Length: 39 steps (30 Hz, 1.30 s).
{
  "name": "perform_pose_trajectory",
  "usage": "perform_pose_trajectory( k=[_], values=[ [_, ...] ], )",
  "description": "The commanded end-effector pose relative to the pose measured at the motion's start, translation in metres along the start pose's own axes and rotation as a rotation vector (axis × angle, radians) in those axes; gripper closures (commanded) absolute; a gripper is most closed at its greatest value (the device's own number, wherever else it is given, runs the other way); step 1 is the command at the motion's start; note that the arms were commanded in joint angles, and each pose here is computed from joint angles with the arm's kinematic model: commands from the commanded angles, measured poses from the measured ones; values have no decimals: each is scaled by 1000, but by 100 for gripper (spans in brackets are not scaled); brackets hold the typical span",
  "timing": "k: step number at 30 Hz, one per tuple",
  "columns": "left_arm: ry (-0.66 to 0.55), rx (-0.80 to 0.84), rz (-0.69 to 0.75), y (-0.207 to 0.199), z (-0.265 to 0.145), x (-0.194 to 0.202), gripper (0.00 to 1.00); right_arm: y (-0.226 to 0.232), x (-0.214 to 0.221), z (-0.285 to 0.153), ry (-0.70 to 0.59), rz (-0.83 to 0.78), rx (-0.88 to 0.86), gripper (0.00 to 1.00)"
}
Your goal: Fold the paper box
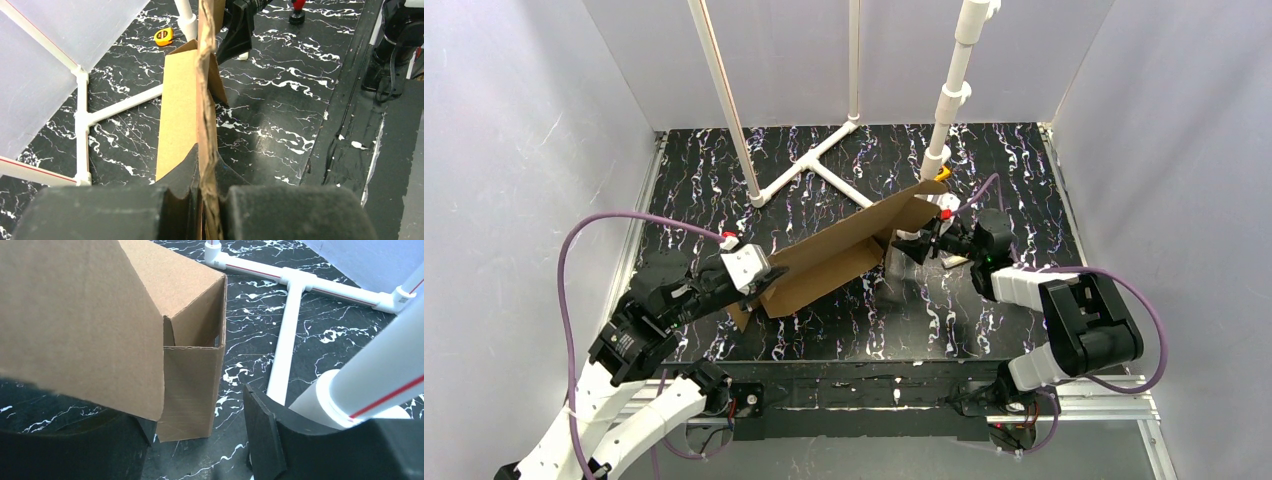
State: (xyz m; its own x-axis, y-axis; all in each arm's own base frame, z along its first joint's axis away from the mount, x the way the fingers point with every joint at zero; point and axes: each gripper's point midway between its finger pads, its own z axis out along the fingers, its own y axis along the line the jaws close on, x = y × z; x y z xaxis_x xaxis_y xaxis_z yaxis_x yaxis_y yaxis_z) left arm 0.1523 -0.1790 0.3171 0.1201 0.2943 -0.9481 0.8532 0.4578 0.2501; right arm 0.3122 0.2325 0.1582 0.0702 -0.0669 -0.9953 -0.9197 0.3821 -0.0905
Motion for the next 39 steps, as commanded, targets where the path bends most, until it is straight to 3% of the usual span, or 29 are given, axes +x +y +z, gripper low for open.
perform_pose_trajectory(
  k=[1,18,22,32,39],
  values=[
    [-7,-34,-56,1,-2,4,100,5,-19,8,-77,-73,-47,30],
    [-22,-77,-144,1,-6,9,100,12,-22,37,-159,-203,-120,32],
    [-19,-89,-172,1,-5,12,100,21,-28,45,-218,-266,-155,39],
    [-9,-113,-185,5,-2,17,100,25,-21,64,-179,-316,-100,67],
    [-16,-108,-194,4,-2,15,100,11,-22,68,-185,-270,-12,64]
  ],
)
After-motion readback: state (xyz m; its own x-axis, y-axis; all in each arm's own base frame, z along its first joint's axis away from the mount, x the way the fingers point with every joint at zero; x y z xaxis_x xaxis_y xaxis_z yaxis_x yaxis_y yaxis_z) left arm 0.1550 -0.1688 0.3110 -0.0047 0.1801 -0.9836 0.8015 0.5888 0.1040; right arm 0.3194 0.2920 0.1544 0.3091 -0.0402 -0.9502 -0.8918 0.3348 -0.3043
